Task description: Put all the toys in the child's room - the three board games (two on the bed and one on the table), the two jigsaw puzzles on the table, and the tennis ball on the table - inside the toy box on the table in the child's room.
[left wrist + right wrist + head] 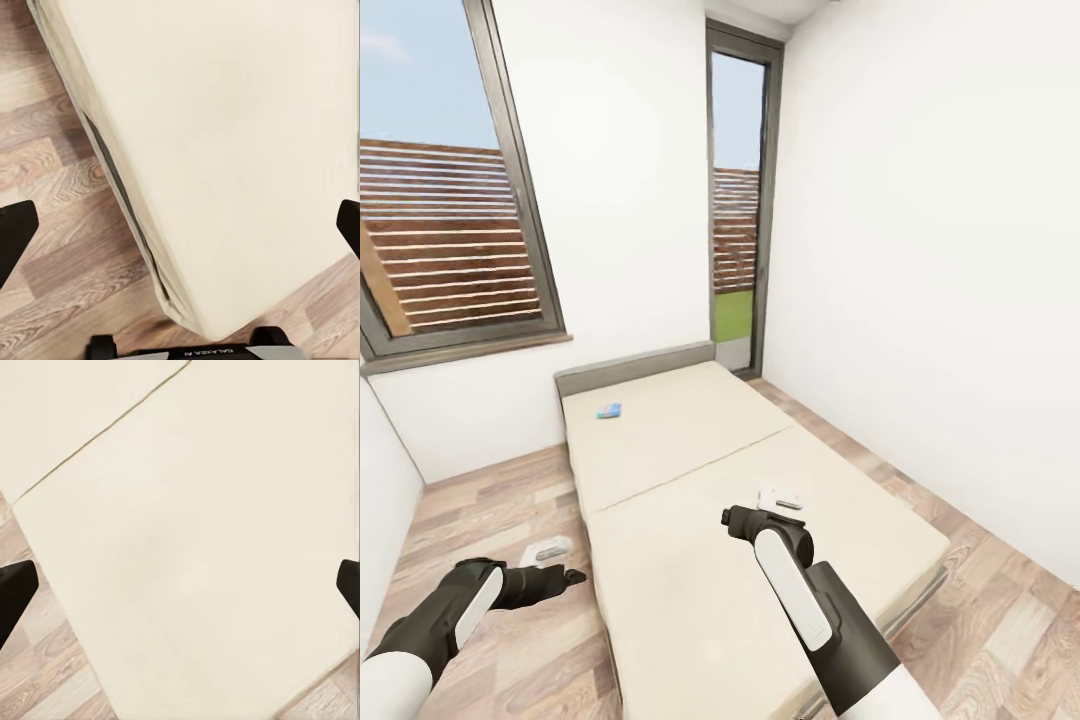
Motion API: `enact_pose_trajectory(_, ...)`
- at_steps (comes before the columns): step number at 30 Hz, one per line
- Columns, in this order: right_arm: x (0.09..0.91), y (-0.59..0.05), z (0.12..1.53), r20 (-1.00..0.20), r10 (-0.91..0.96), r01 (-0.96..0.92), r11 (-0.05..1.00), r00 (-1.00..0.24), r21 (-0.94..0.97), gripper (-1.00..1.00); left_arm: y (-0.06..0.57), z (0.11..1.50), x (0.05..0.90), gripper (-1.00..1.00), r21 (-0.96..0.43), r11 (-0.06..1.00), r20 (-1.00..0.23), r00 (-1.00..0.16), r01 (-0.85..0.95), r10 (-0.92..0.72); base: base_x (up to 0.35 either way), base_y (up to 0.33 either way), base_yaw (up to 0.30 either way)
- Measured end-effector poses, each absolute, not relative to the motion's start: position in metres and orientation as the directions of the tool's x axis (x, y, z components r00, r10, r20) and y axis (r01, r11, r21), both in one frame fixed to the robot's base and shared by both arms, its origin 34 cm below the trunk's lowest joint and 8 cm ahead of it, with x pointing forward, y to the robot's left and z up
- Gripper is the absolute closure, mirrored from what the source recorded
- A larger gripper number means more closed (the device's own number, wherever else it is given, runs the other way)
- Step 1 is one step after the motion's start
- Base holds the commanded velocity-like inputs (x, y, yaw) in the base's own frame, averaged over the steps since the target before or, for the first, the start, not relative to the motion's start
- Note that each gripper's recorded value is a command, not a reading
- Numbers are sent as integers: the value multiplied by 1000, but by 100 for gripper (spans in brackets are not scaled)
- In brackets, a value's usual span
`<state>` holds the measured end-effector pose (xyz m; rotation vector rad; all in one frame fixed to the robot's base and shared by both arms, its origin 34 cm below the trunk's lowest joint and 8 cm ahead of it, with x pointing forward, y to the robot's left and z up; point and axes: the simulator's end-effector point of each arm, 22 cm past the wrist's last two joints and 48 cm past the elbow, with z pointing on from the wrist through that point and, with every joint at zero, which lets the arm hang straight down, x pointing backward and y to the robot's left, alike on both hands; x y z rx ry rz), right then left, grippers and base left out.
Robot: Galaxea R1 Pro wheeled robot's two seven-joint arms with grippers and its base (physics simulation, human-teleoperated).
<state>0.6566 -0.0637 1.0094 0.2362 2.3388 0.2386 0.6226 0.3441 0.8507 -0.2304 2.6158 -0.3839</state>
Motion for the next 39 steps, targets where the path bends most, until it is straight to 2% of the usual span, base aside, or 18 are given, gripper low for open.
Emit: enact_pose_trajectory(39, 657, -64, 1010, -679, 244, 100, 965, -693, 244, -100, 344, 851, 623, -100, -309, 946, -438, -869, -94, -229, -7, 86, -275)
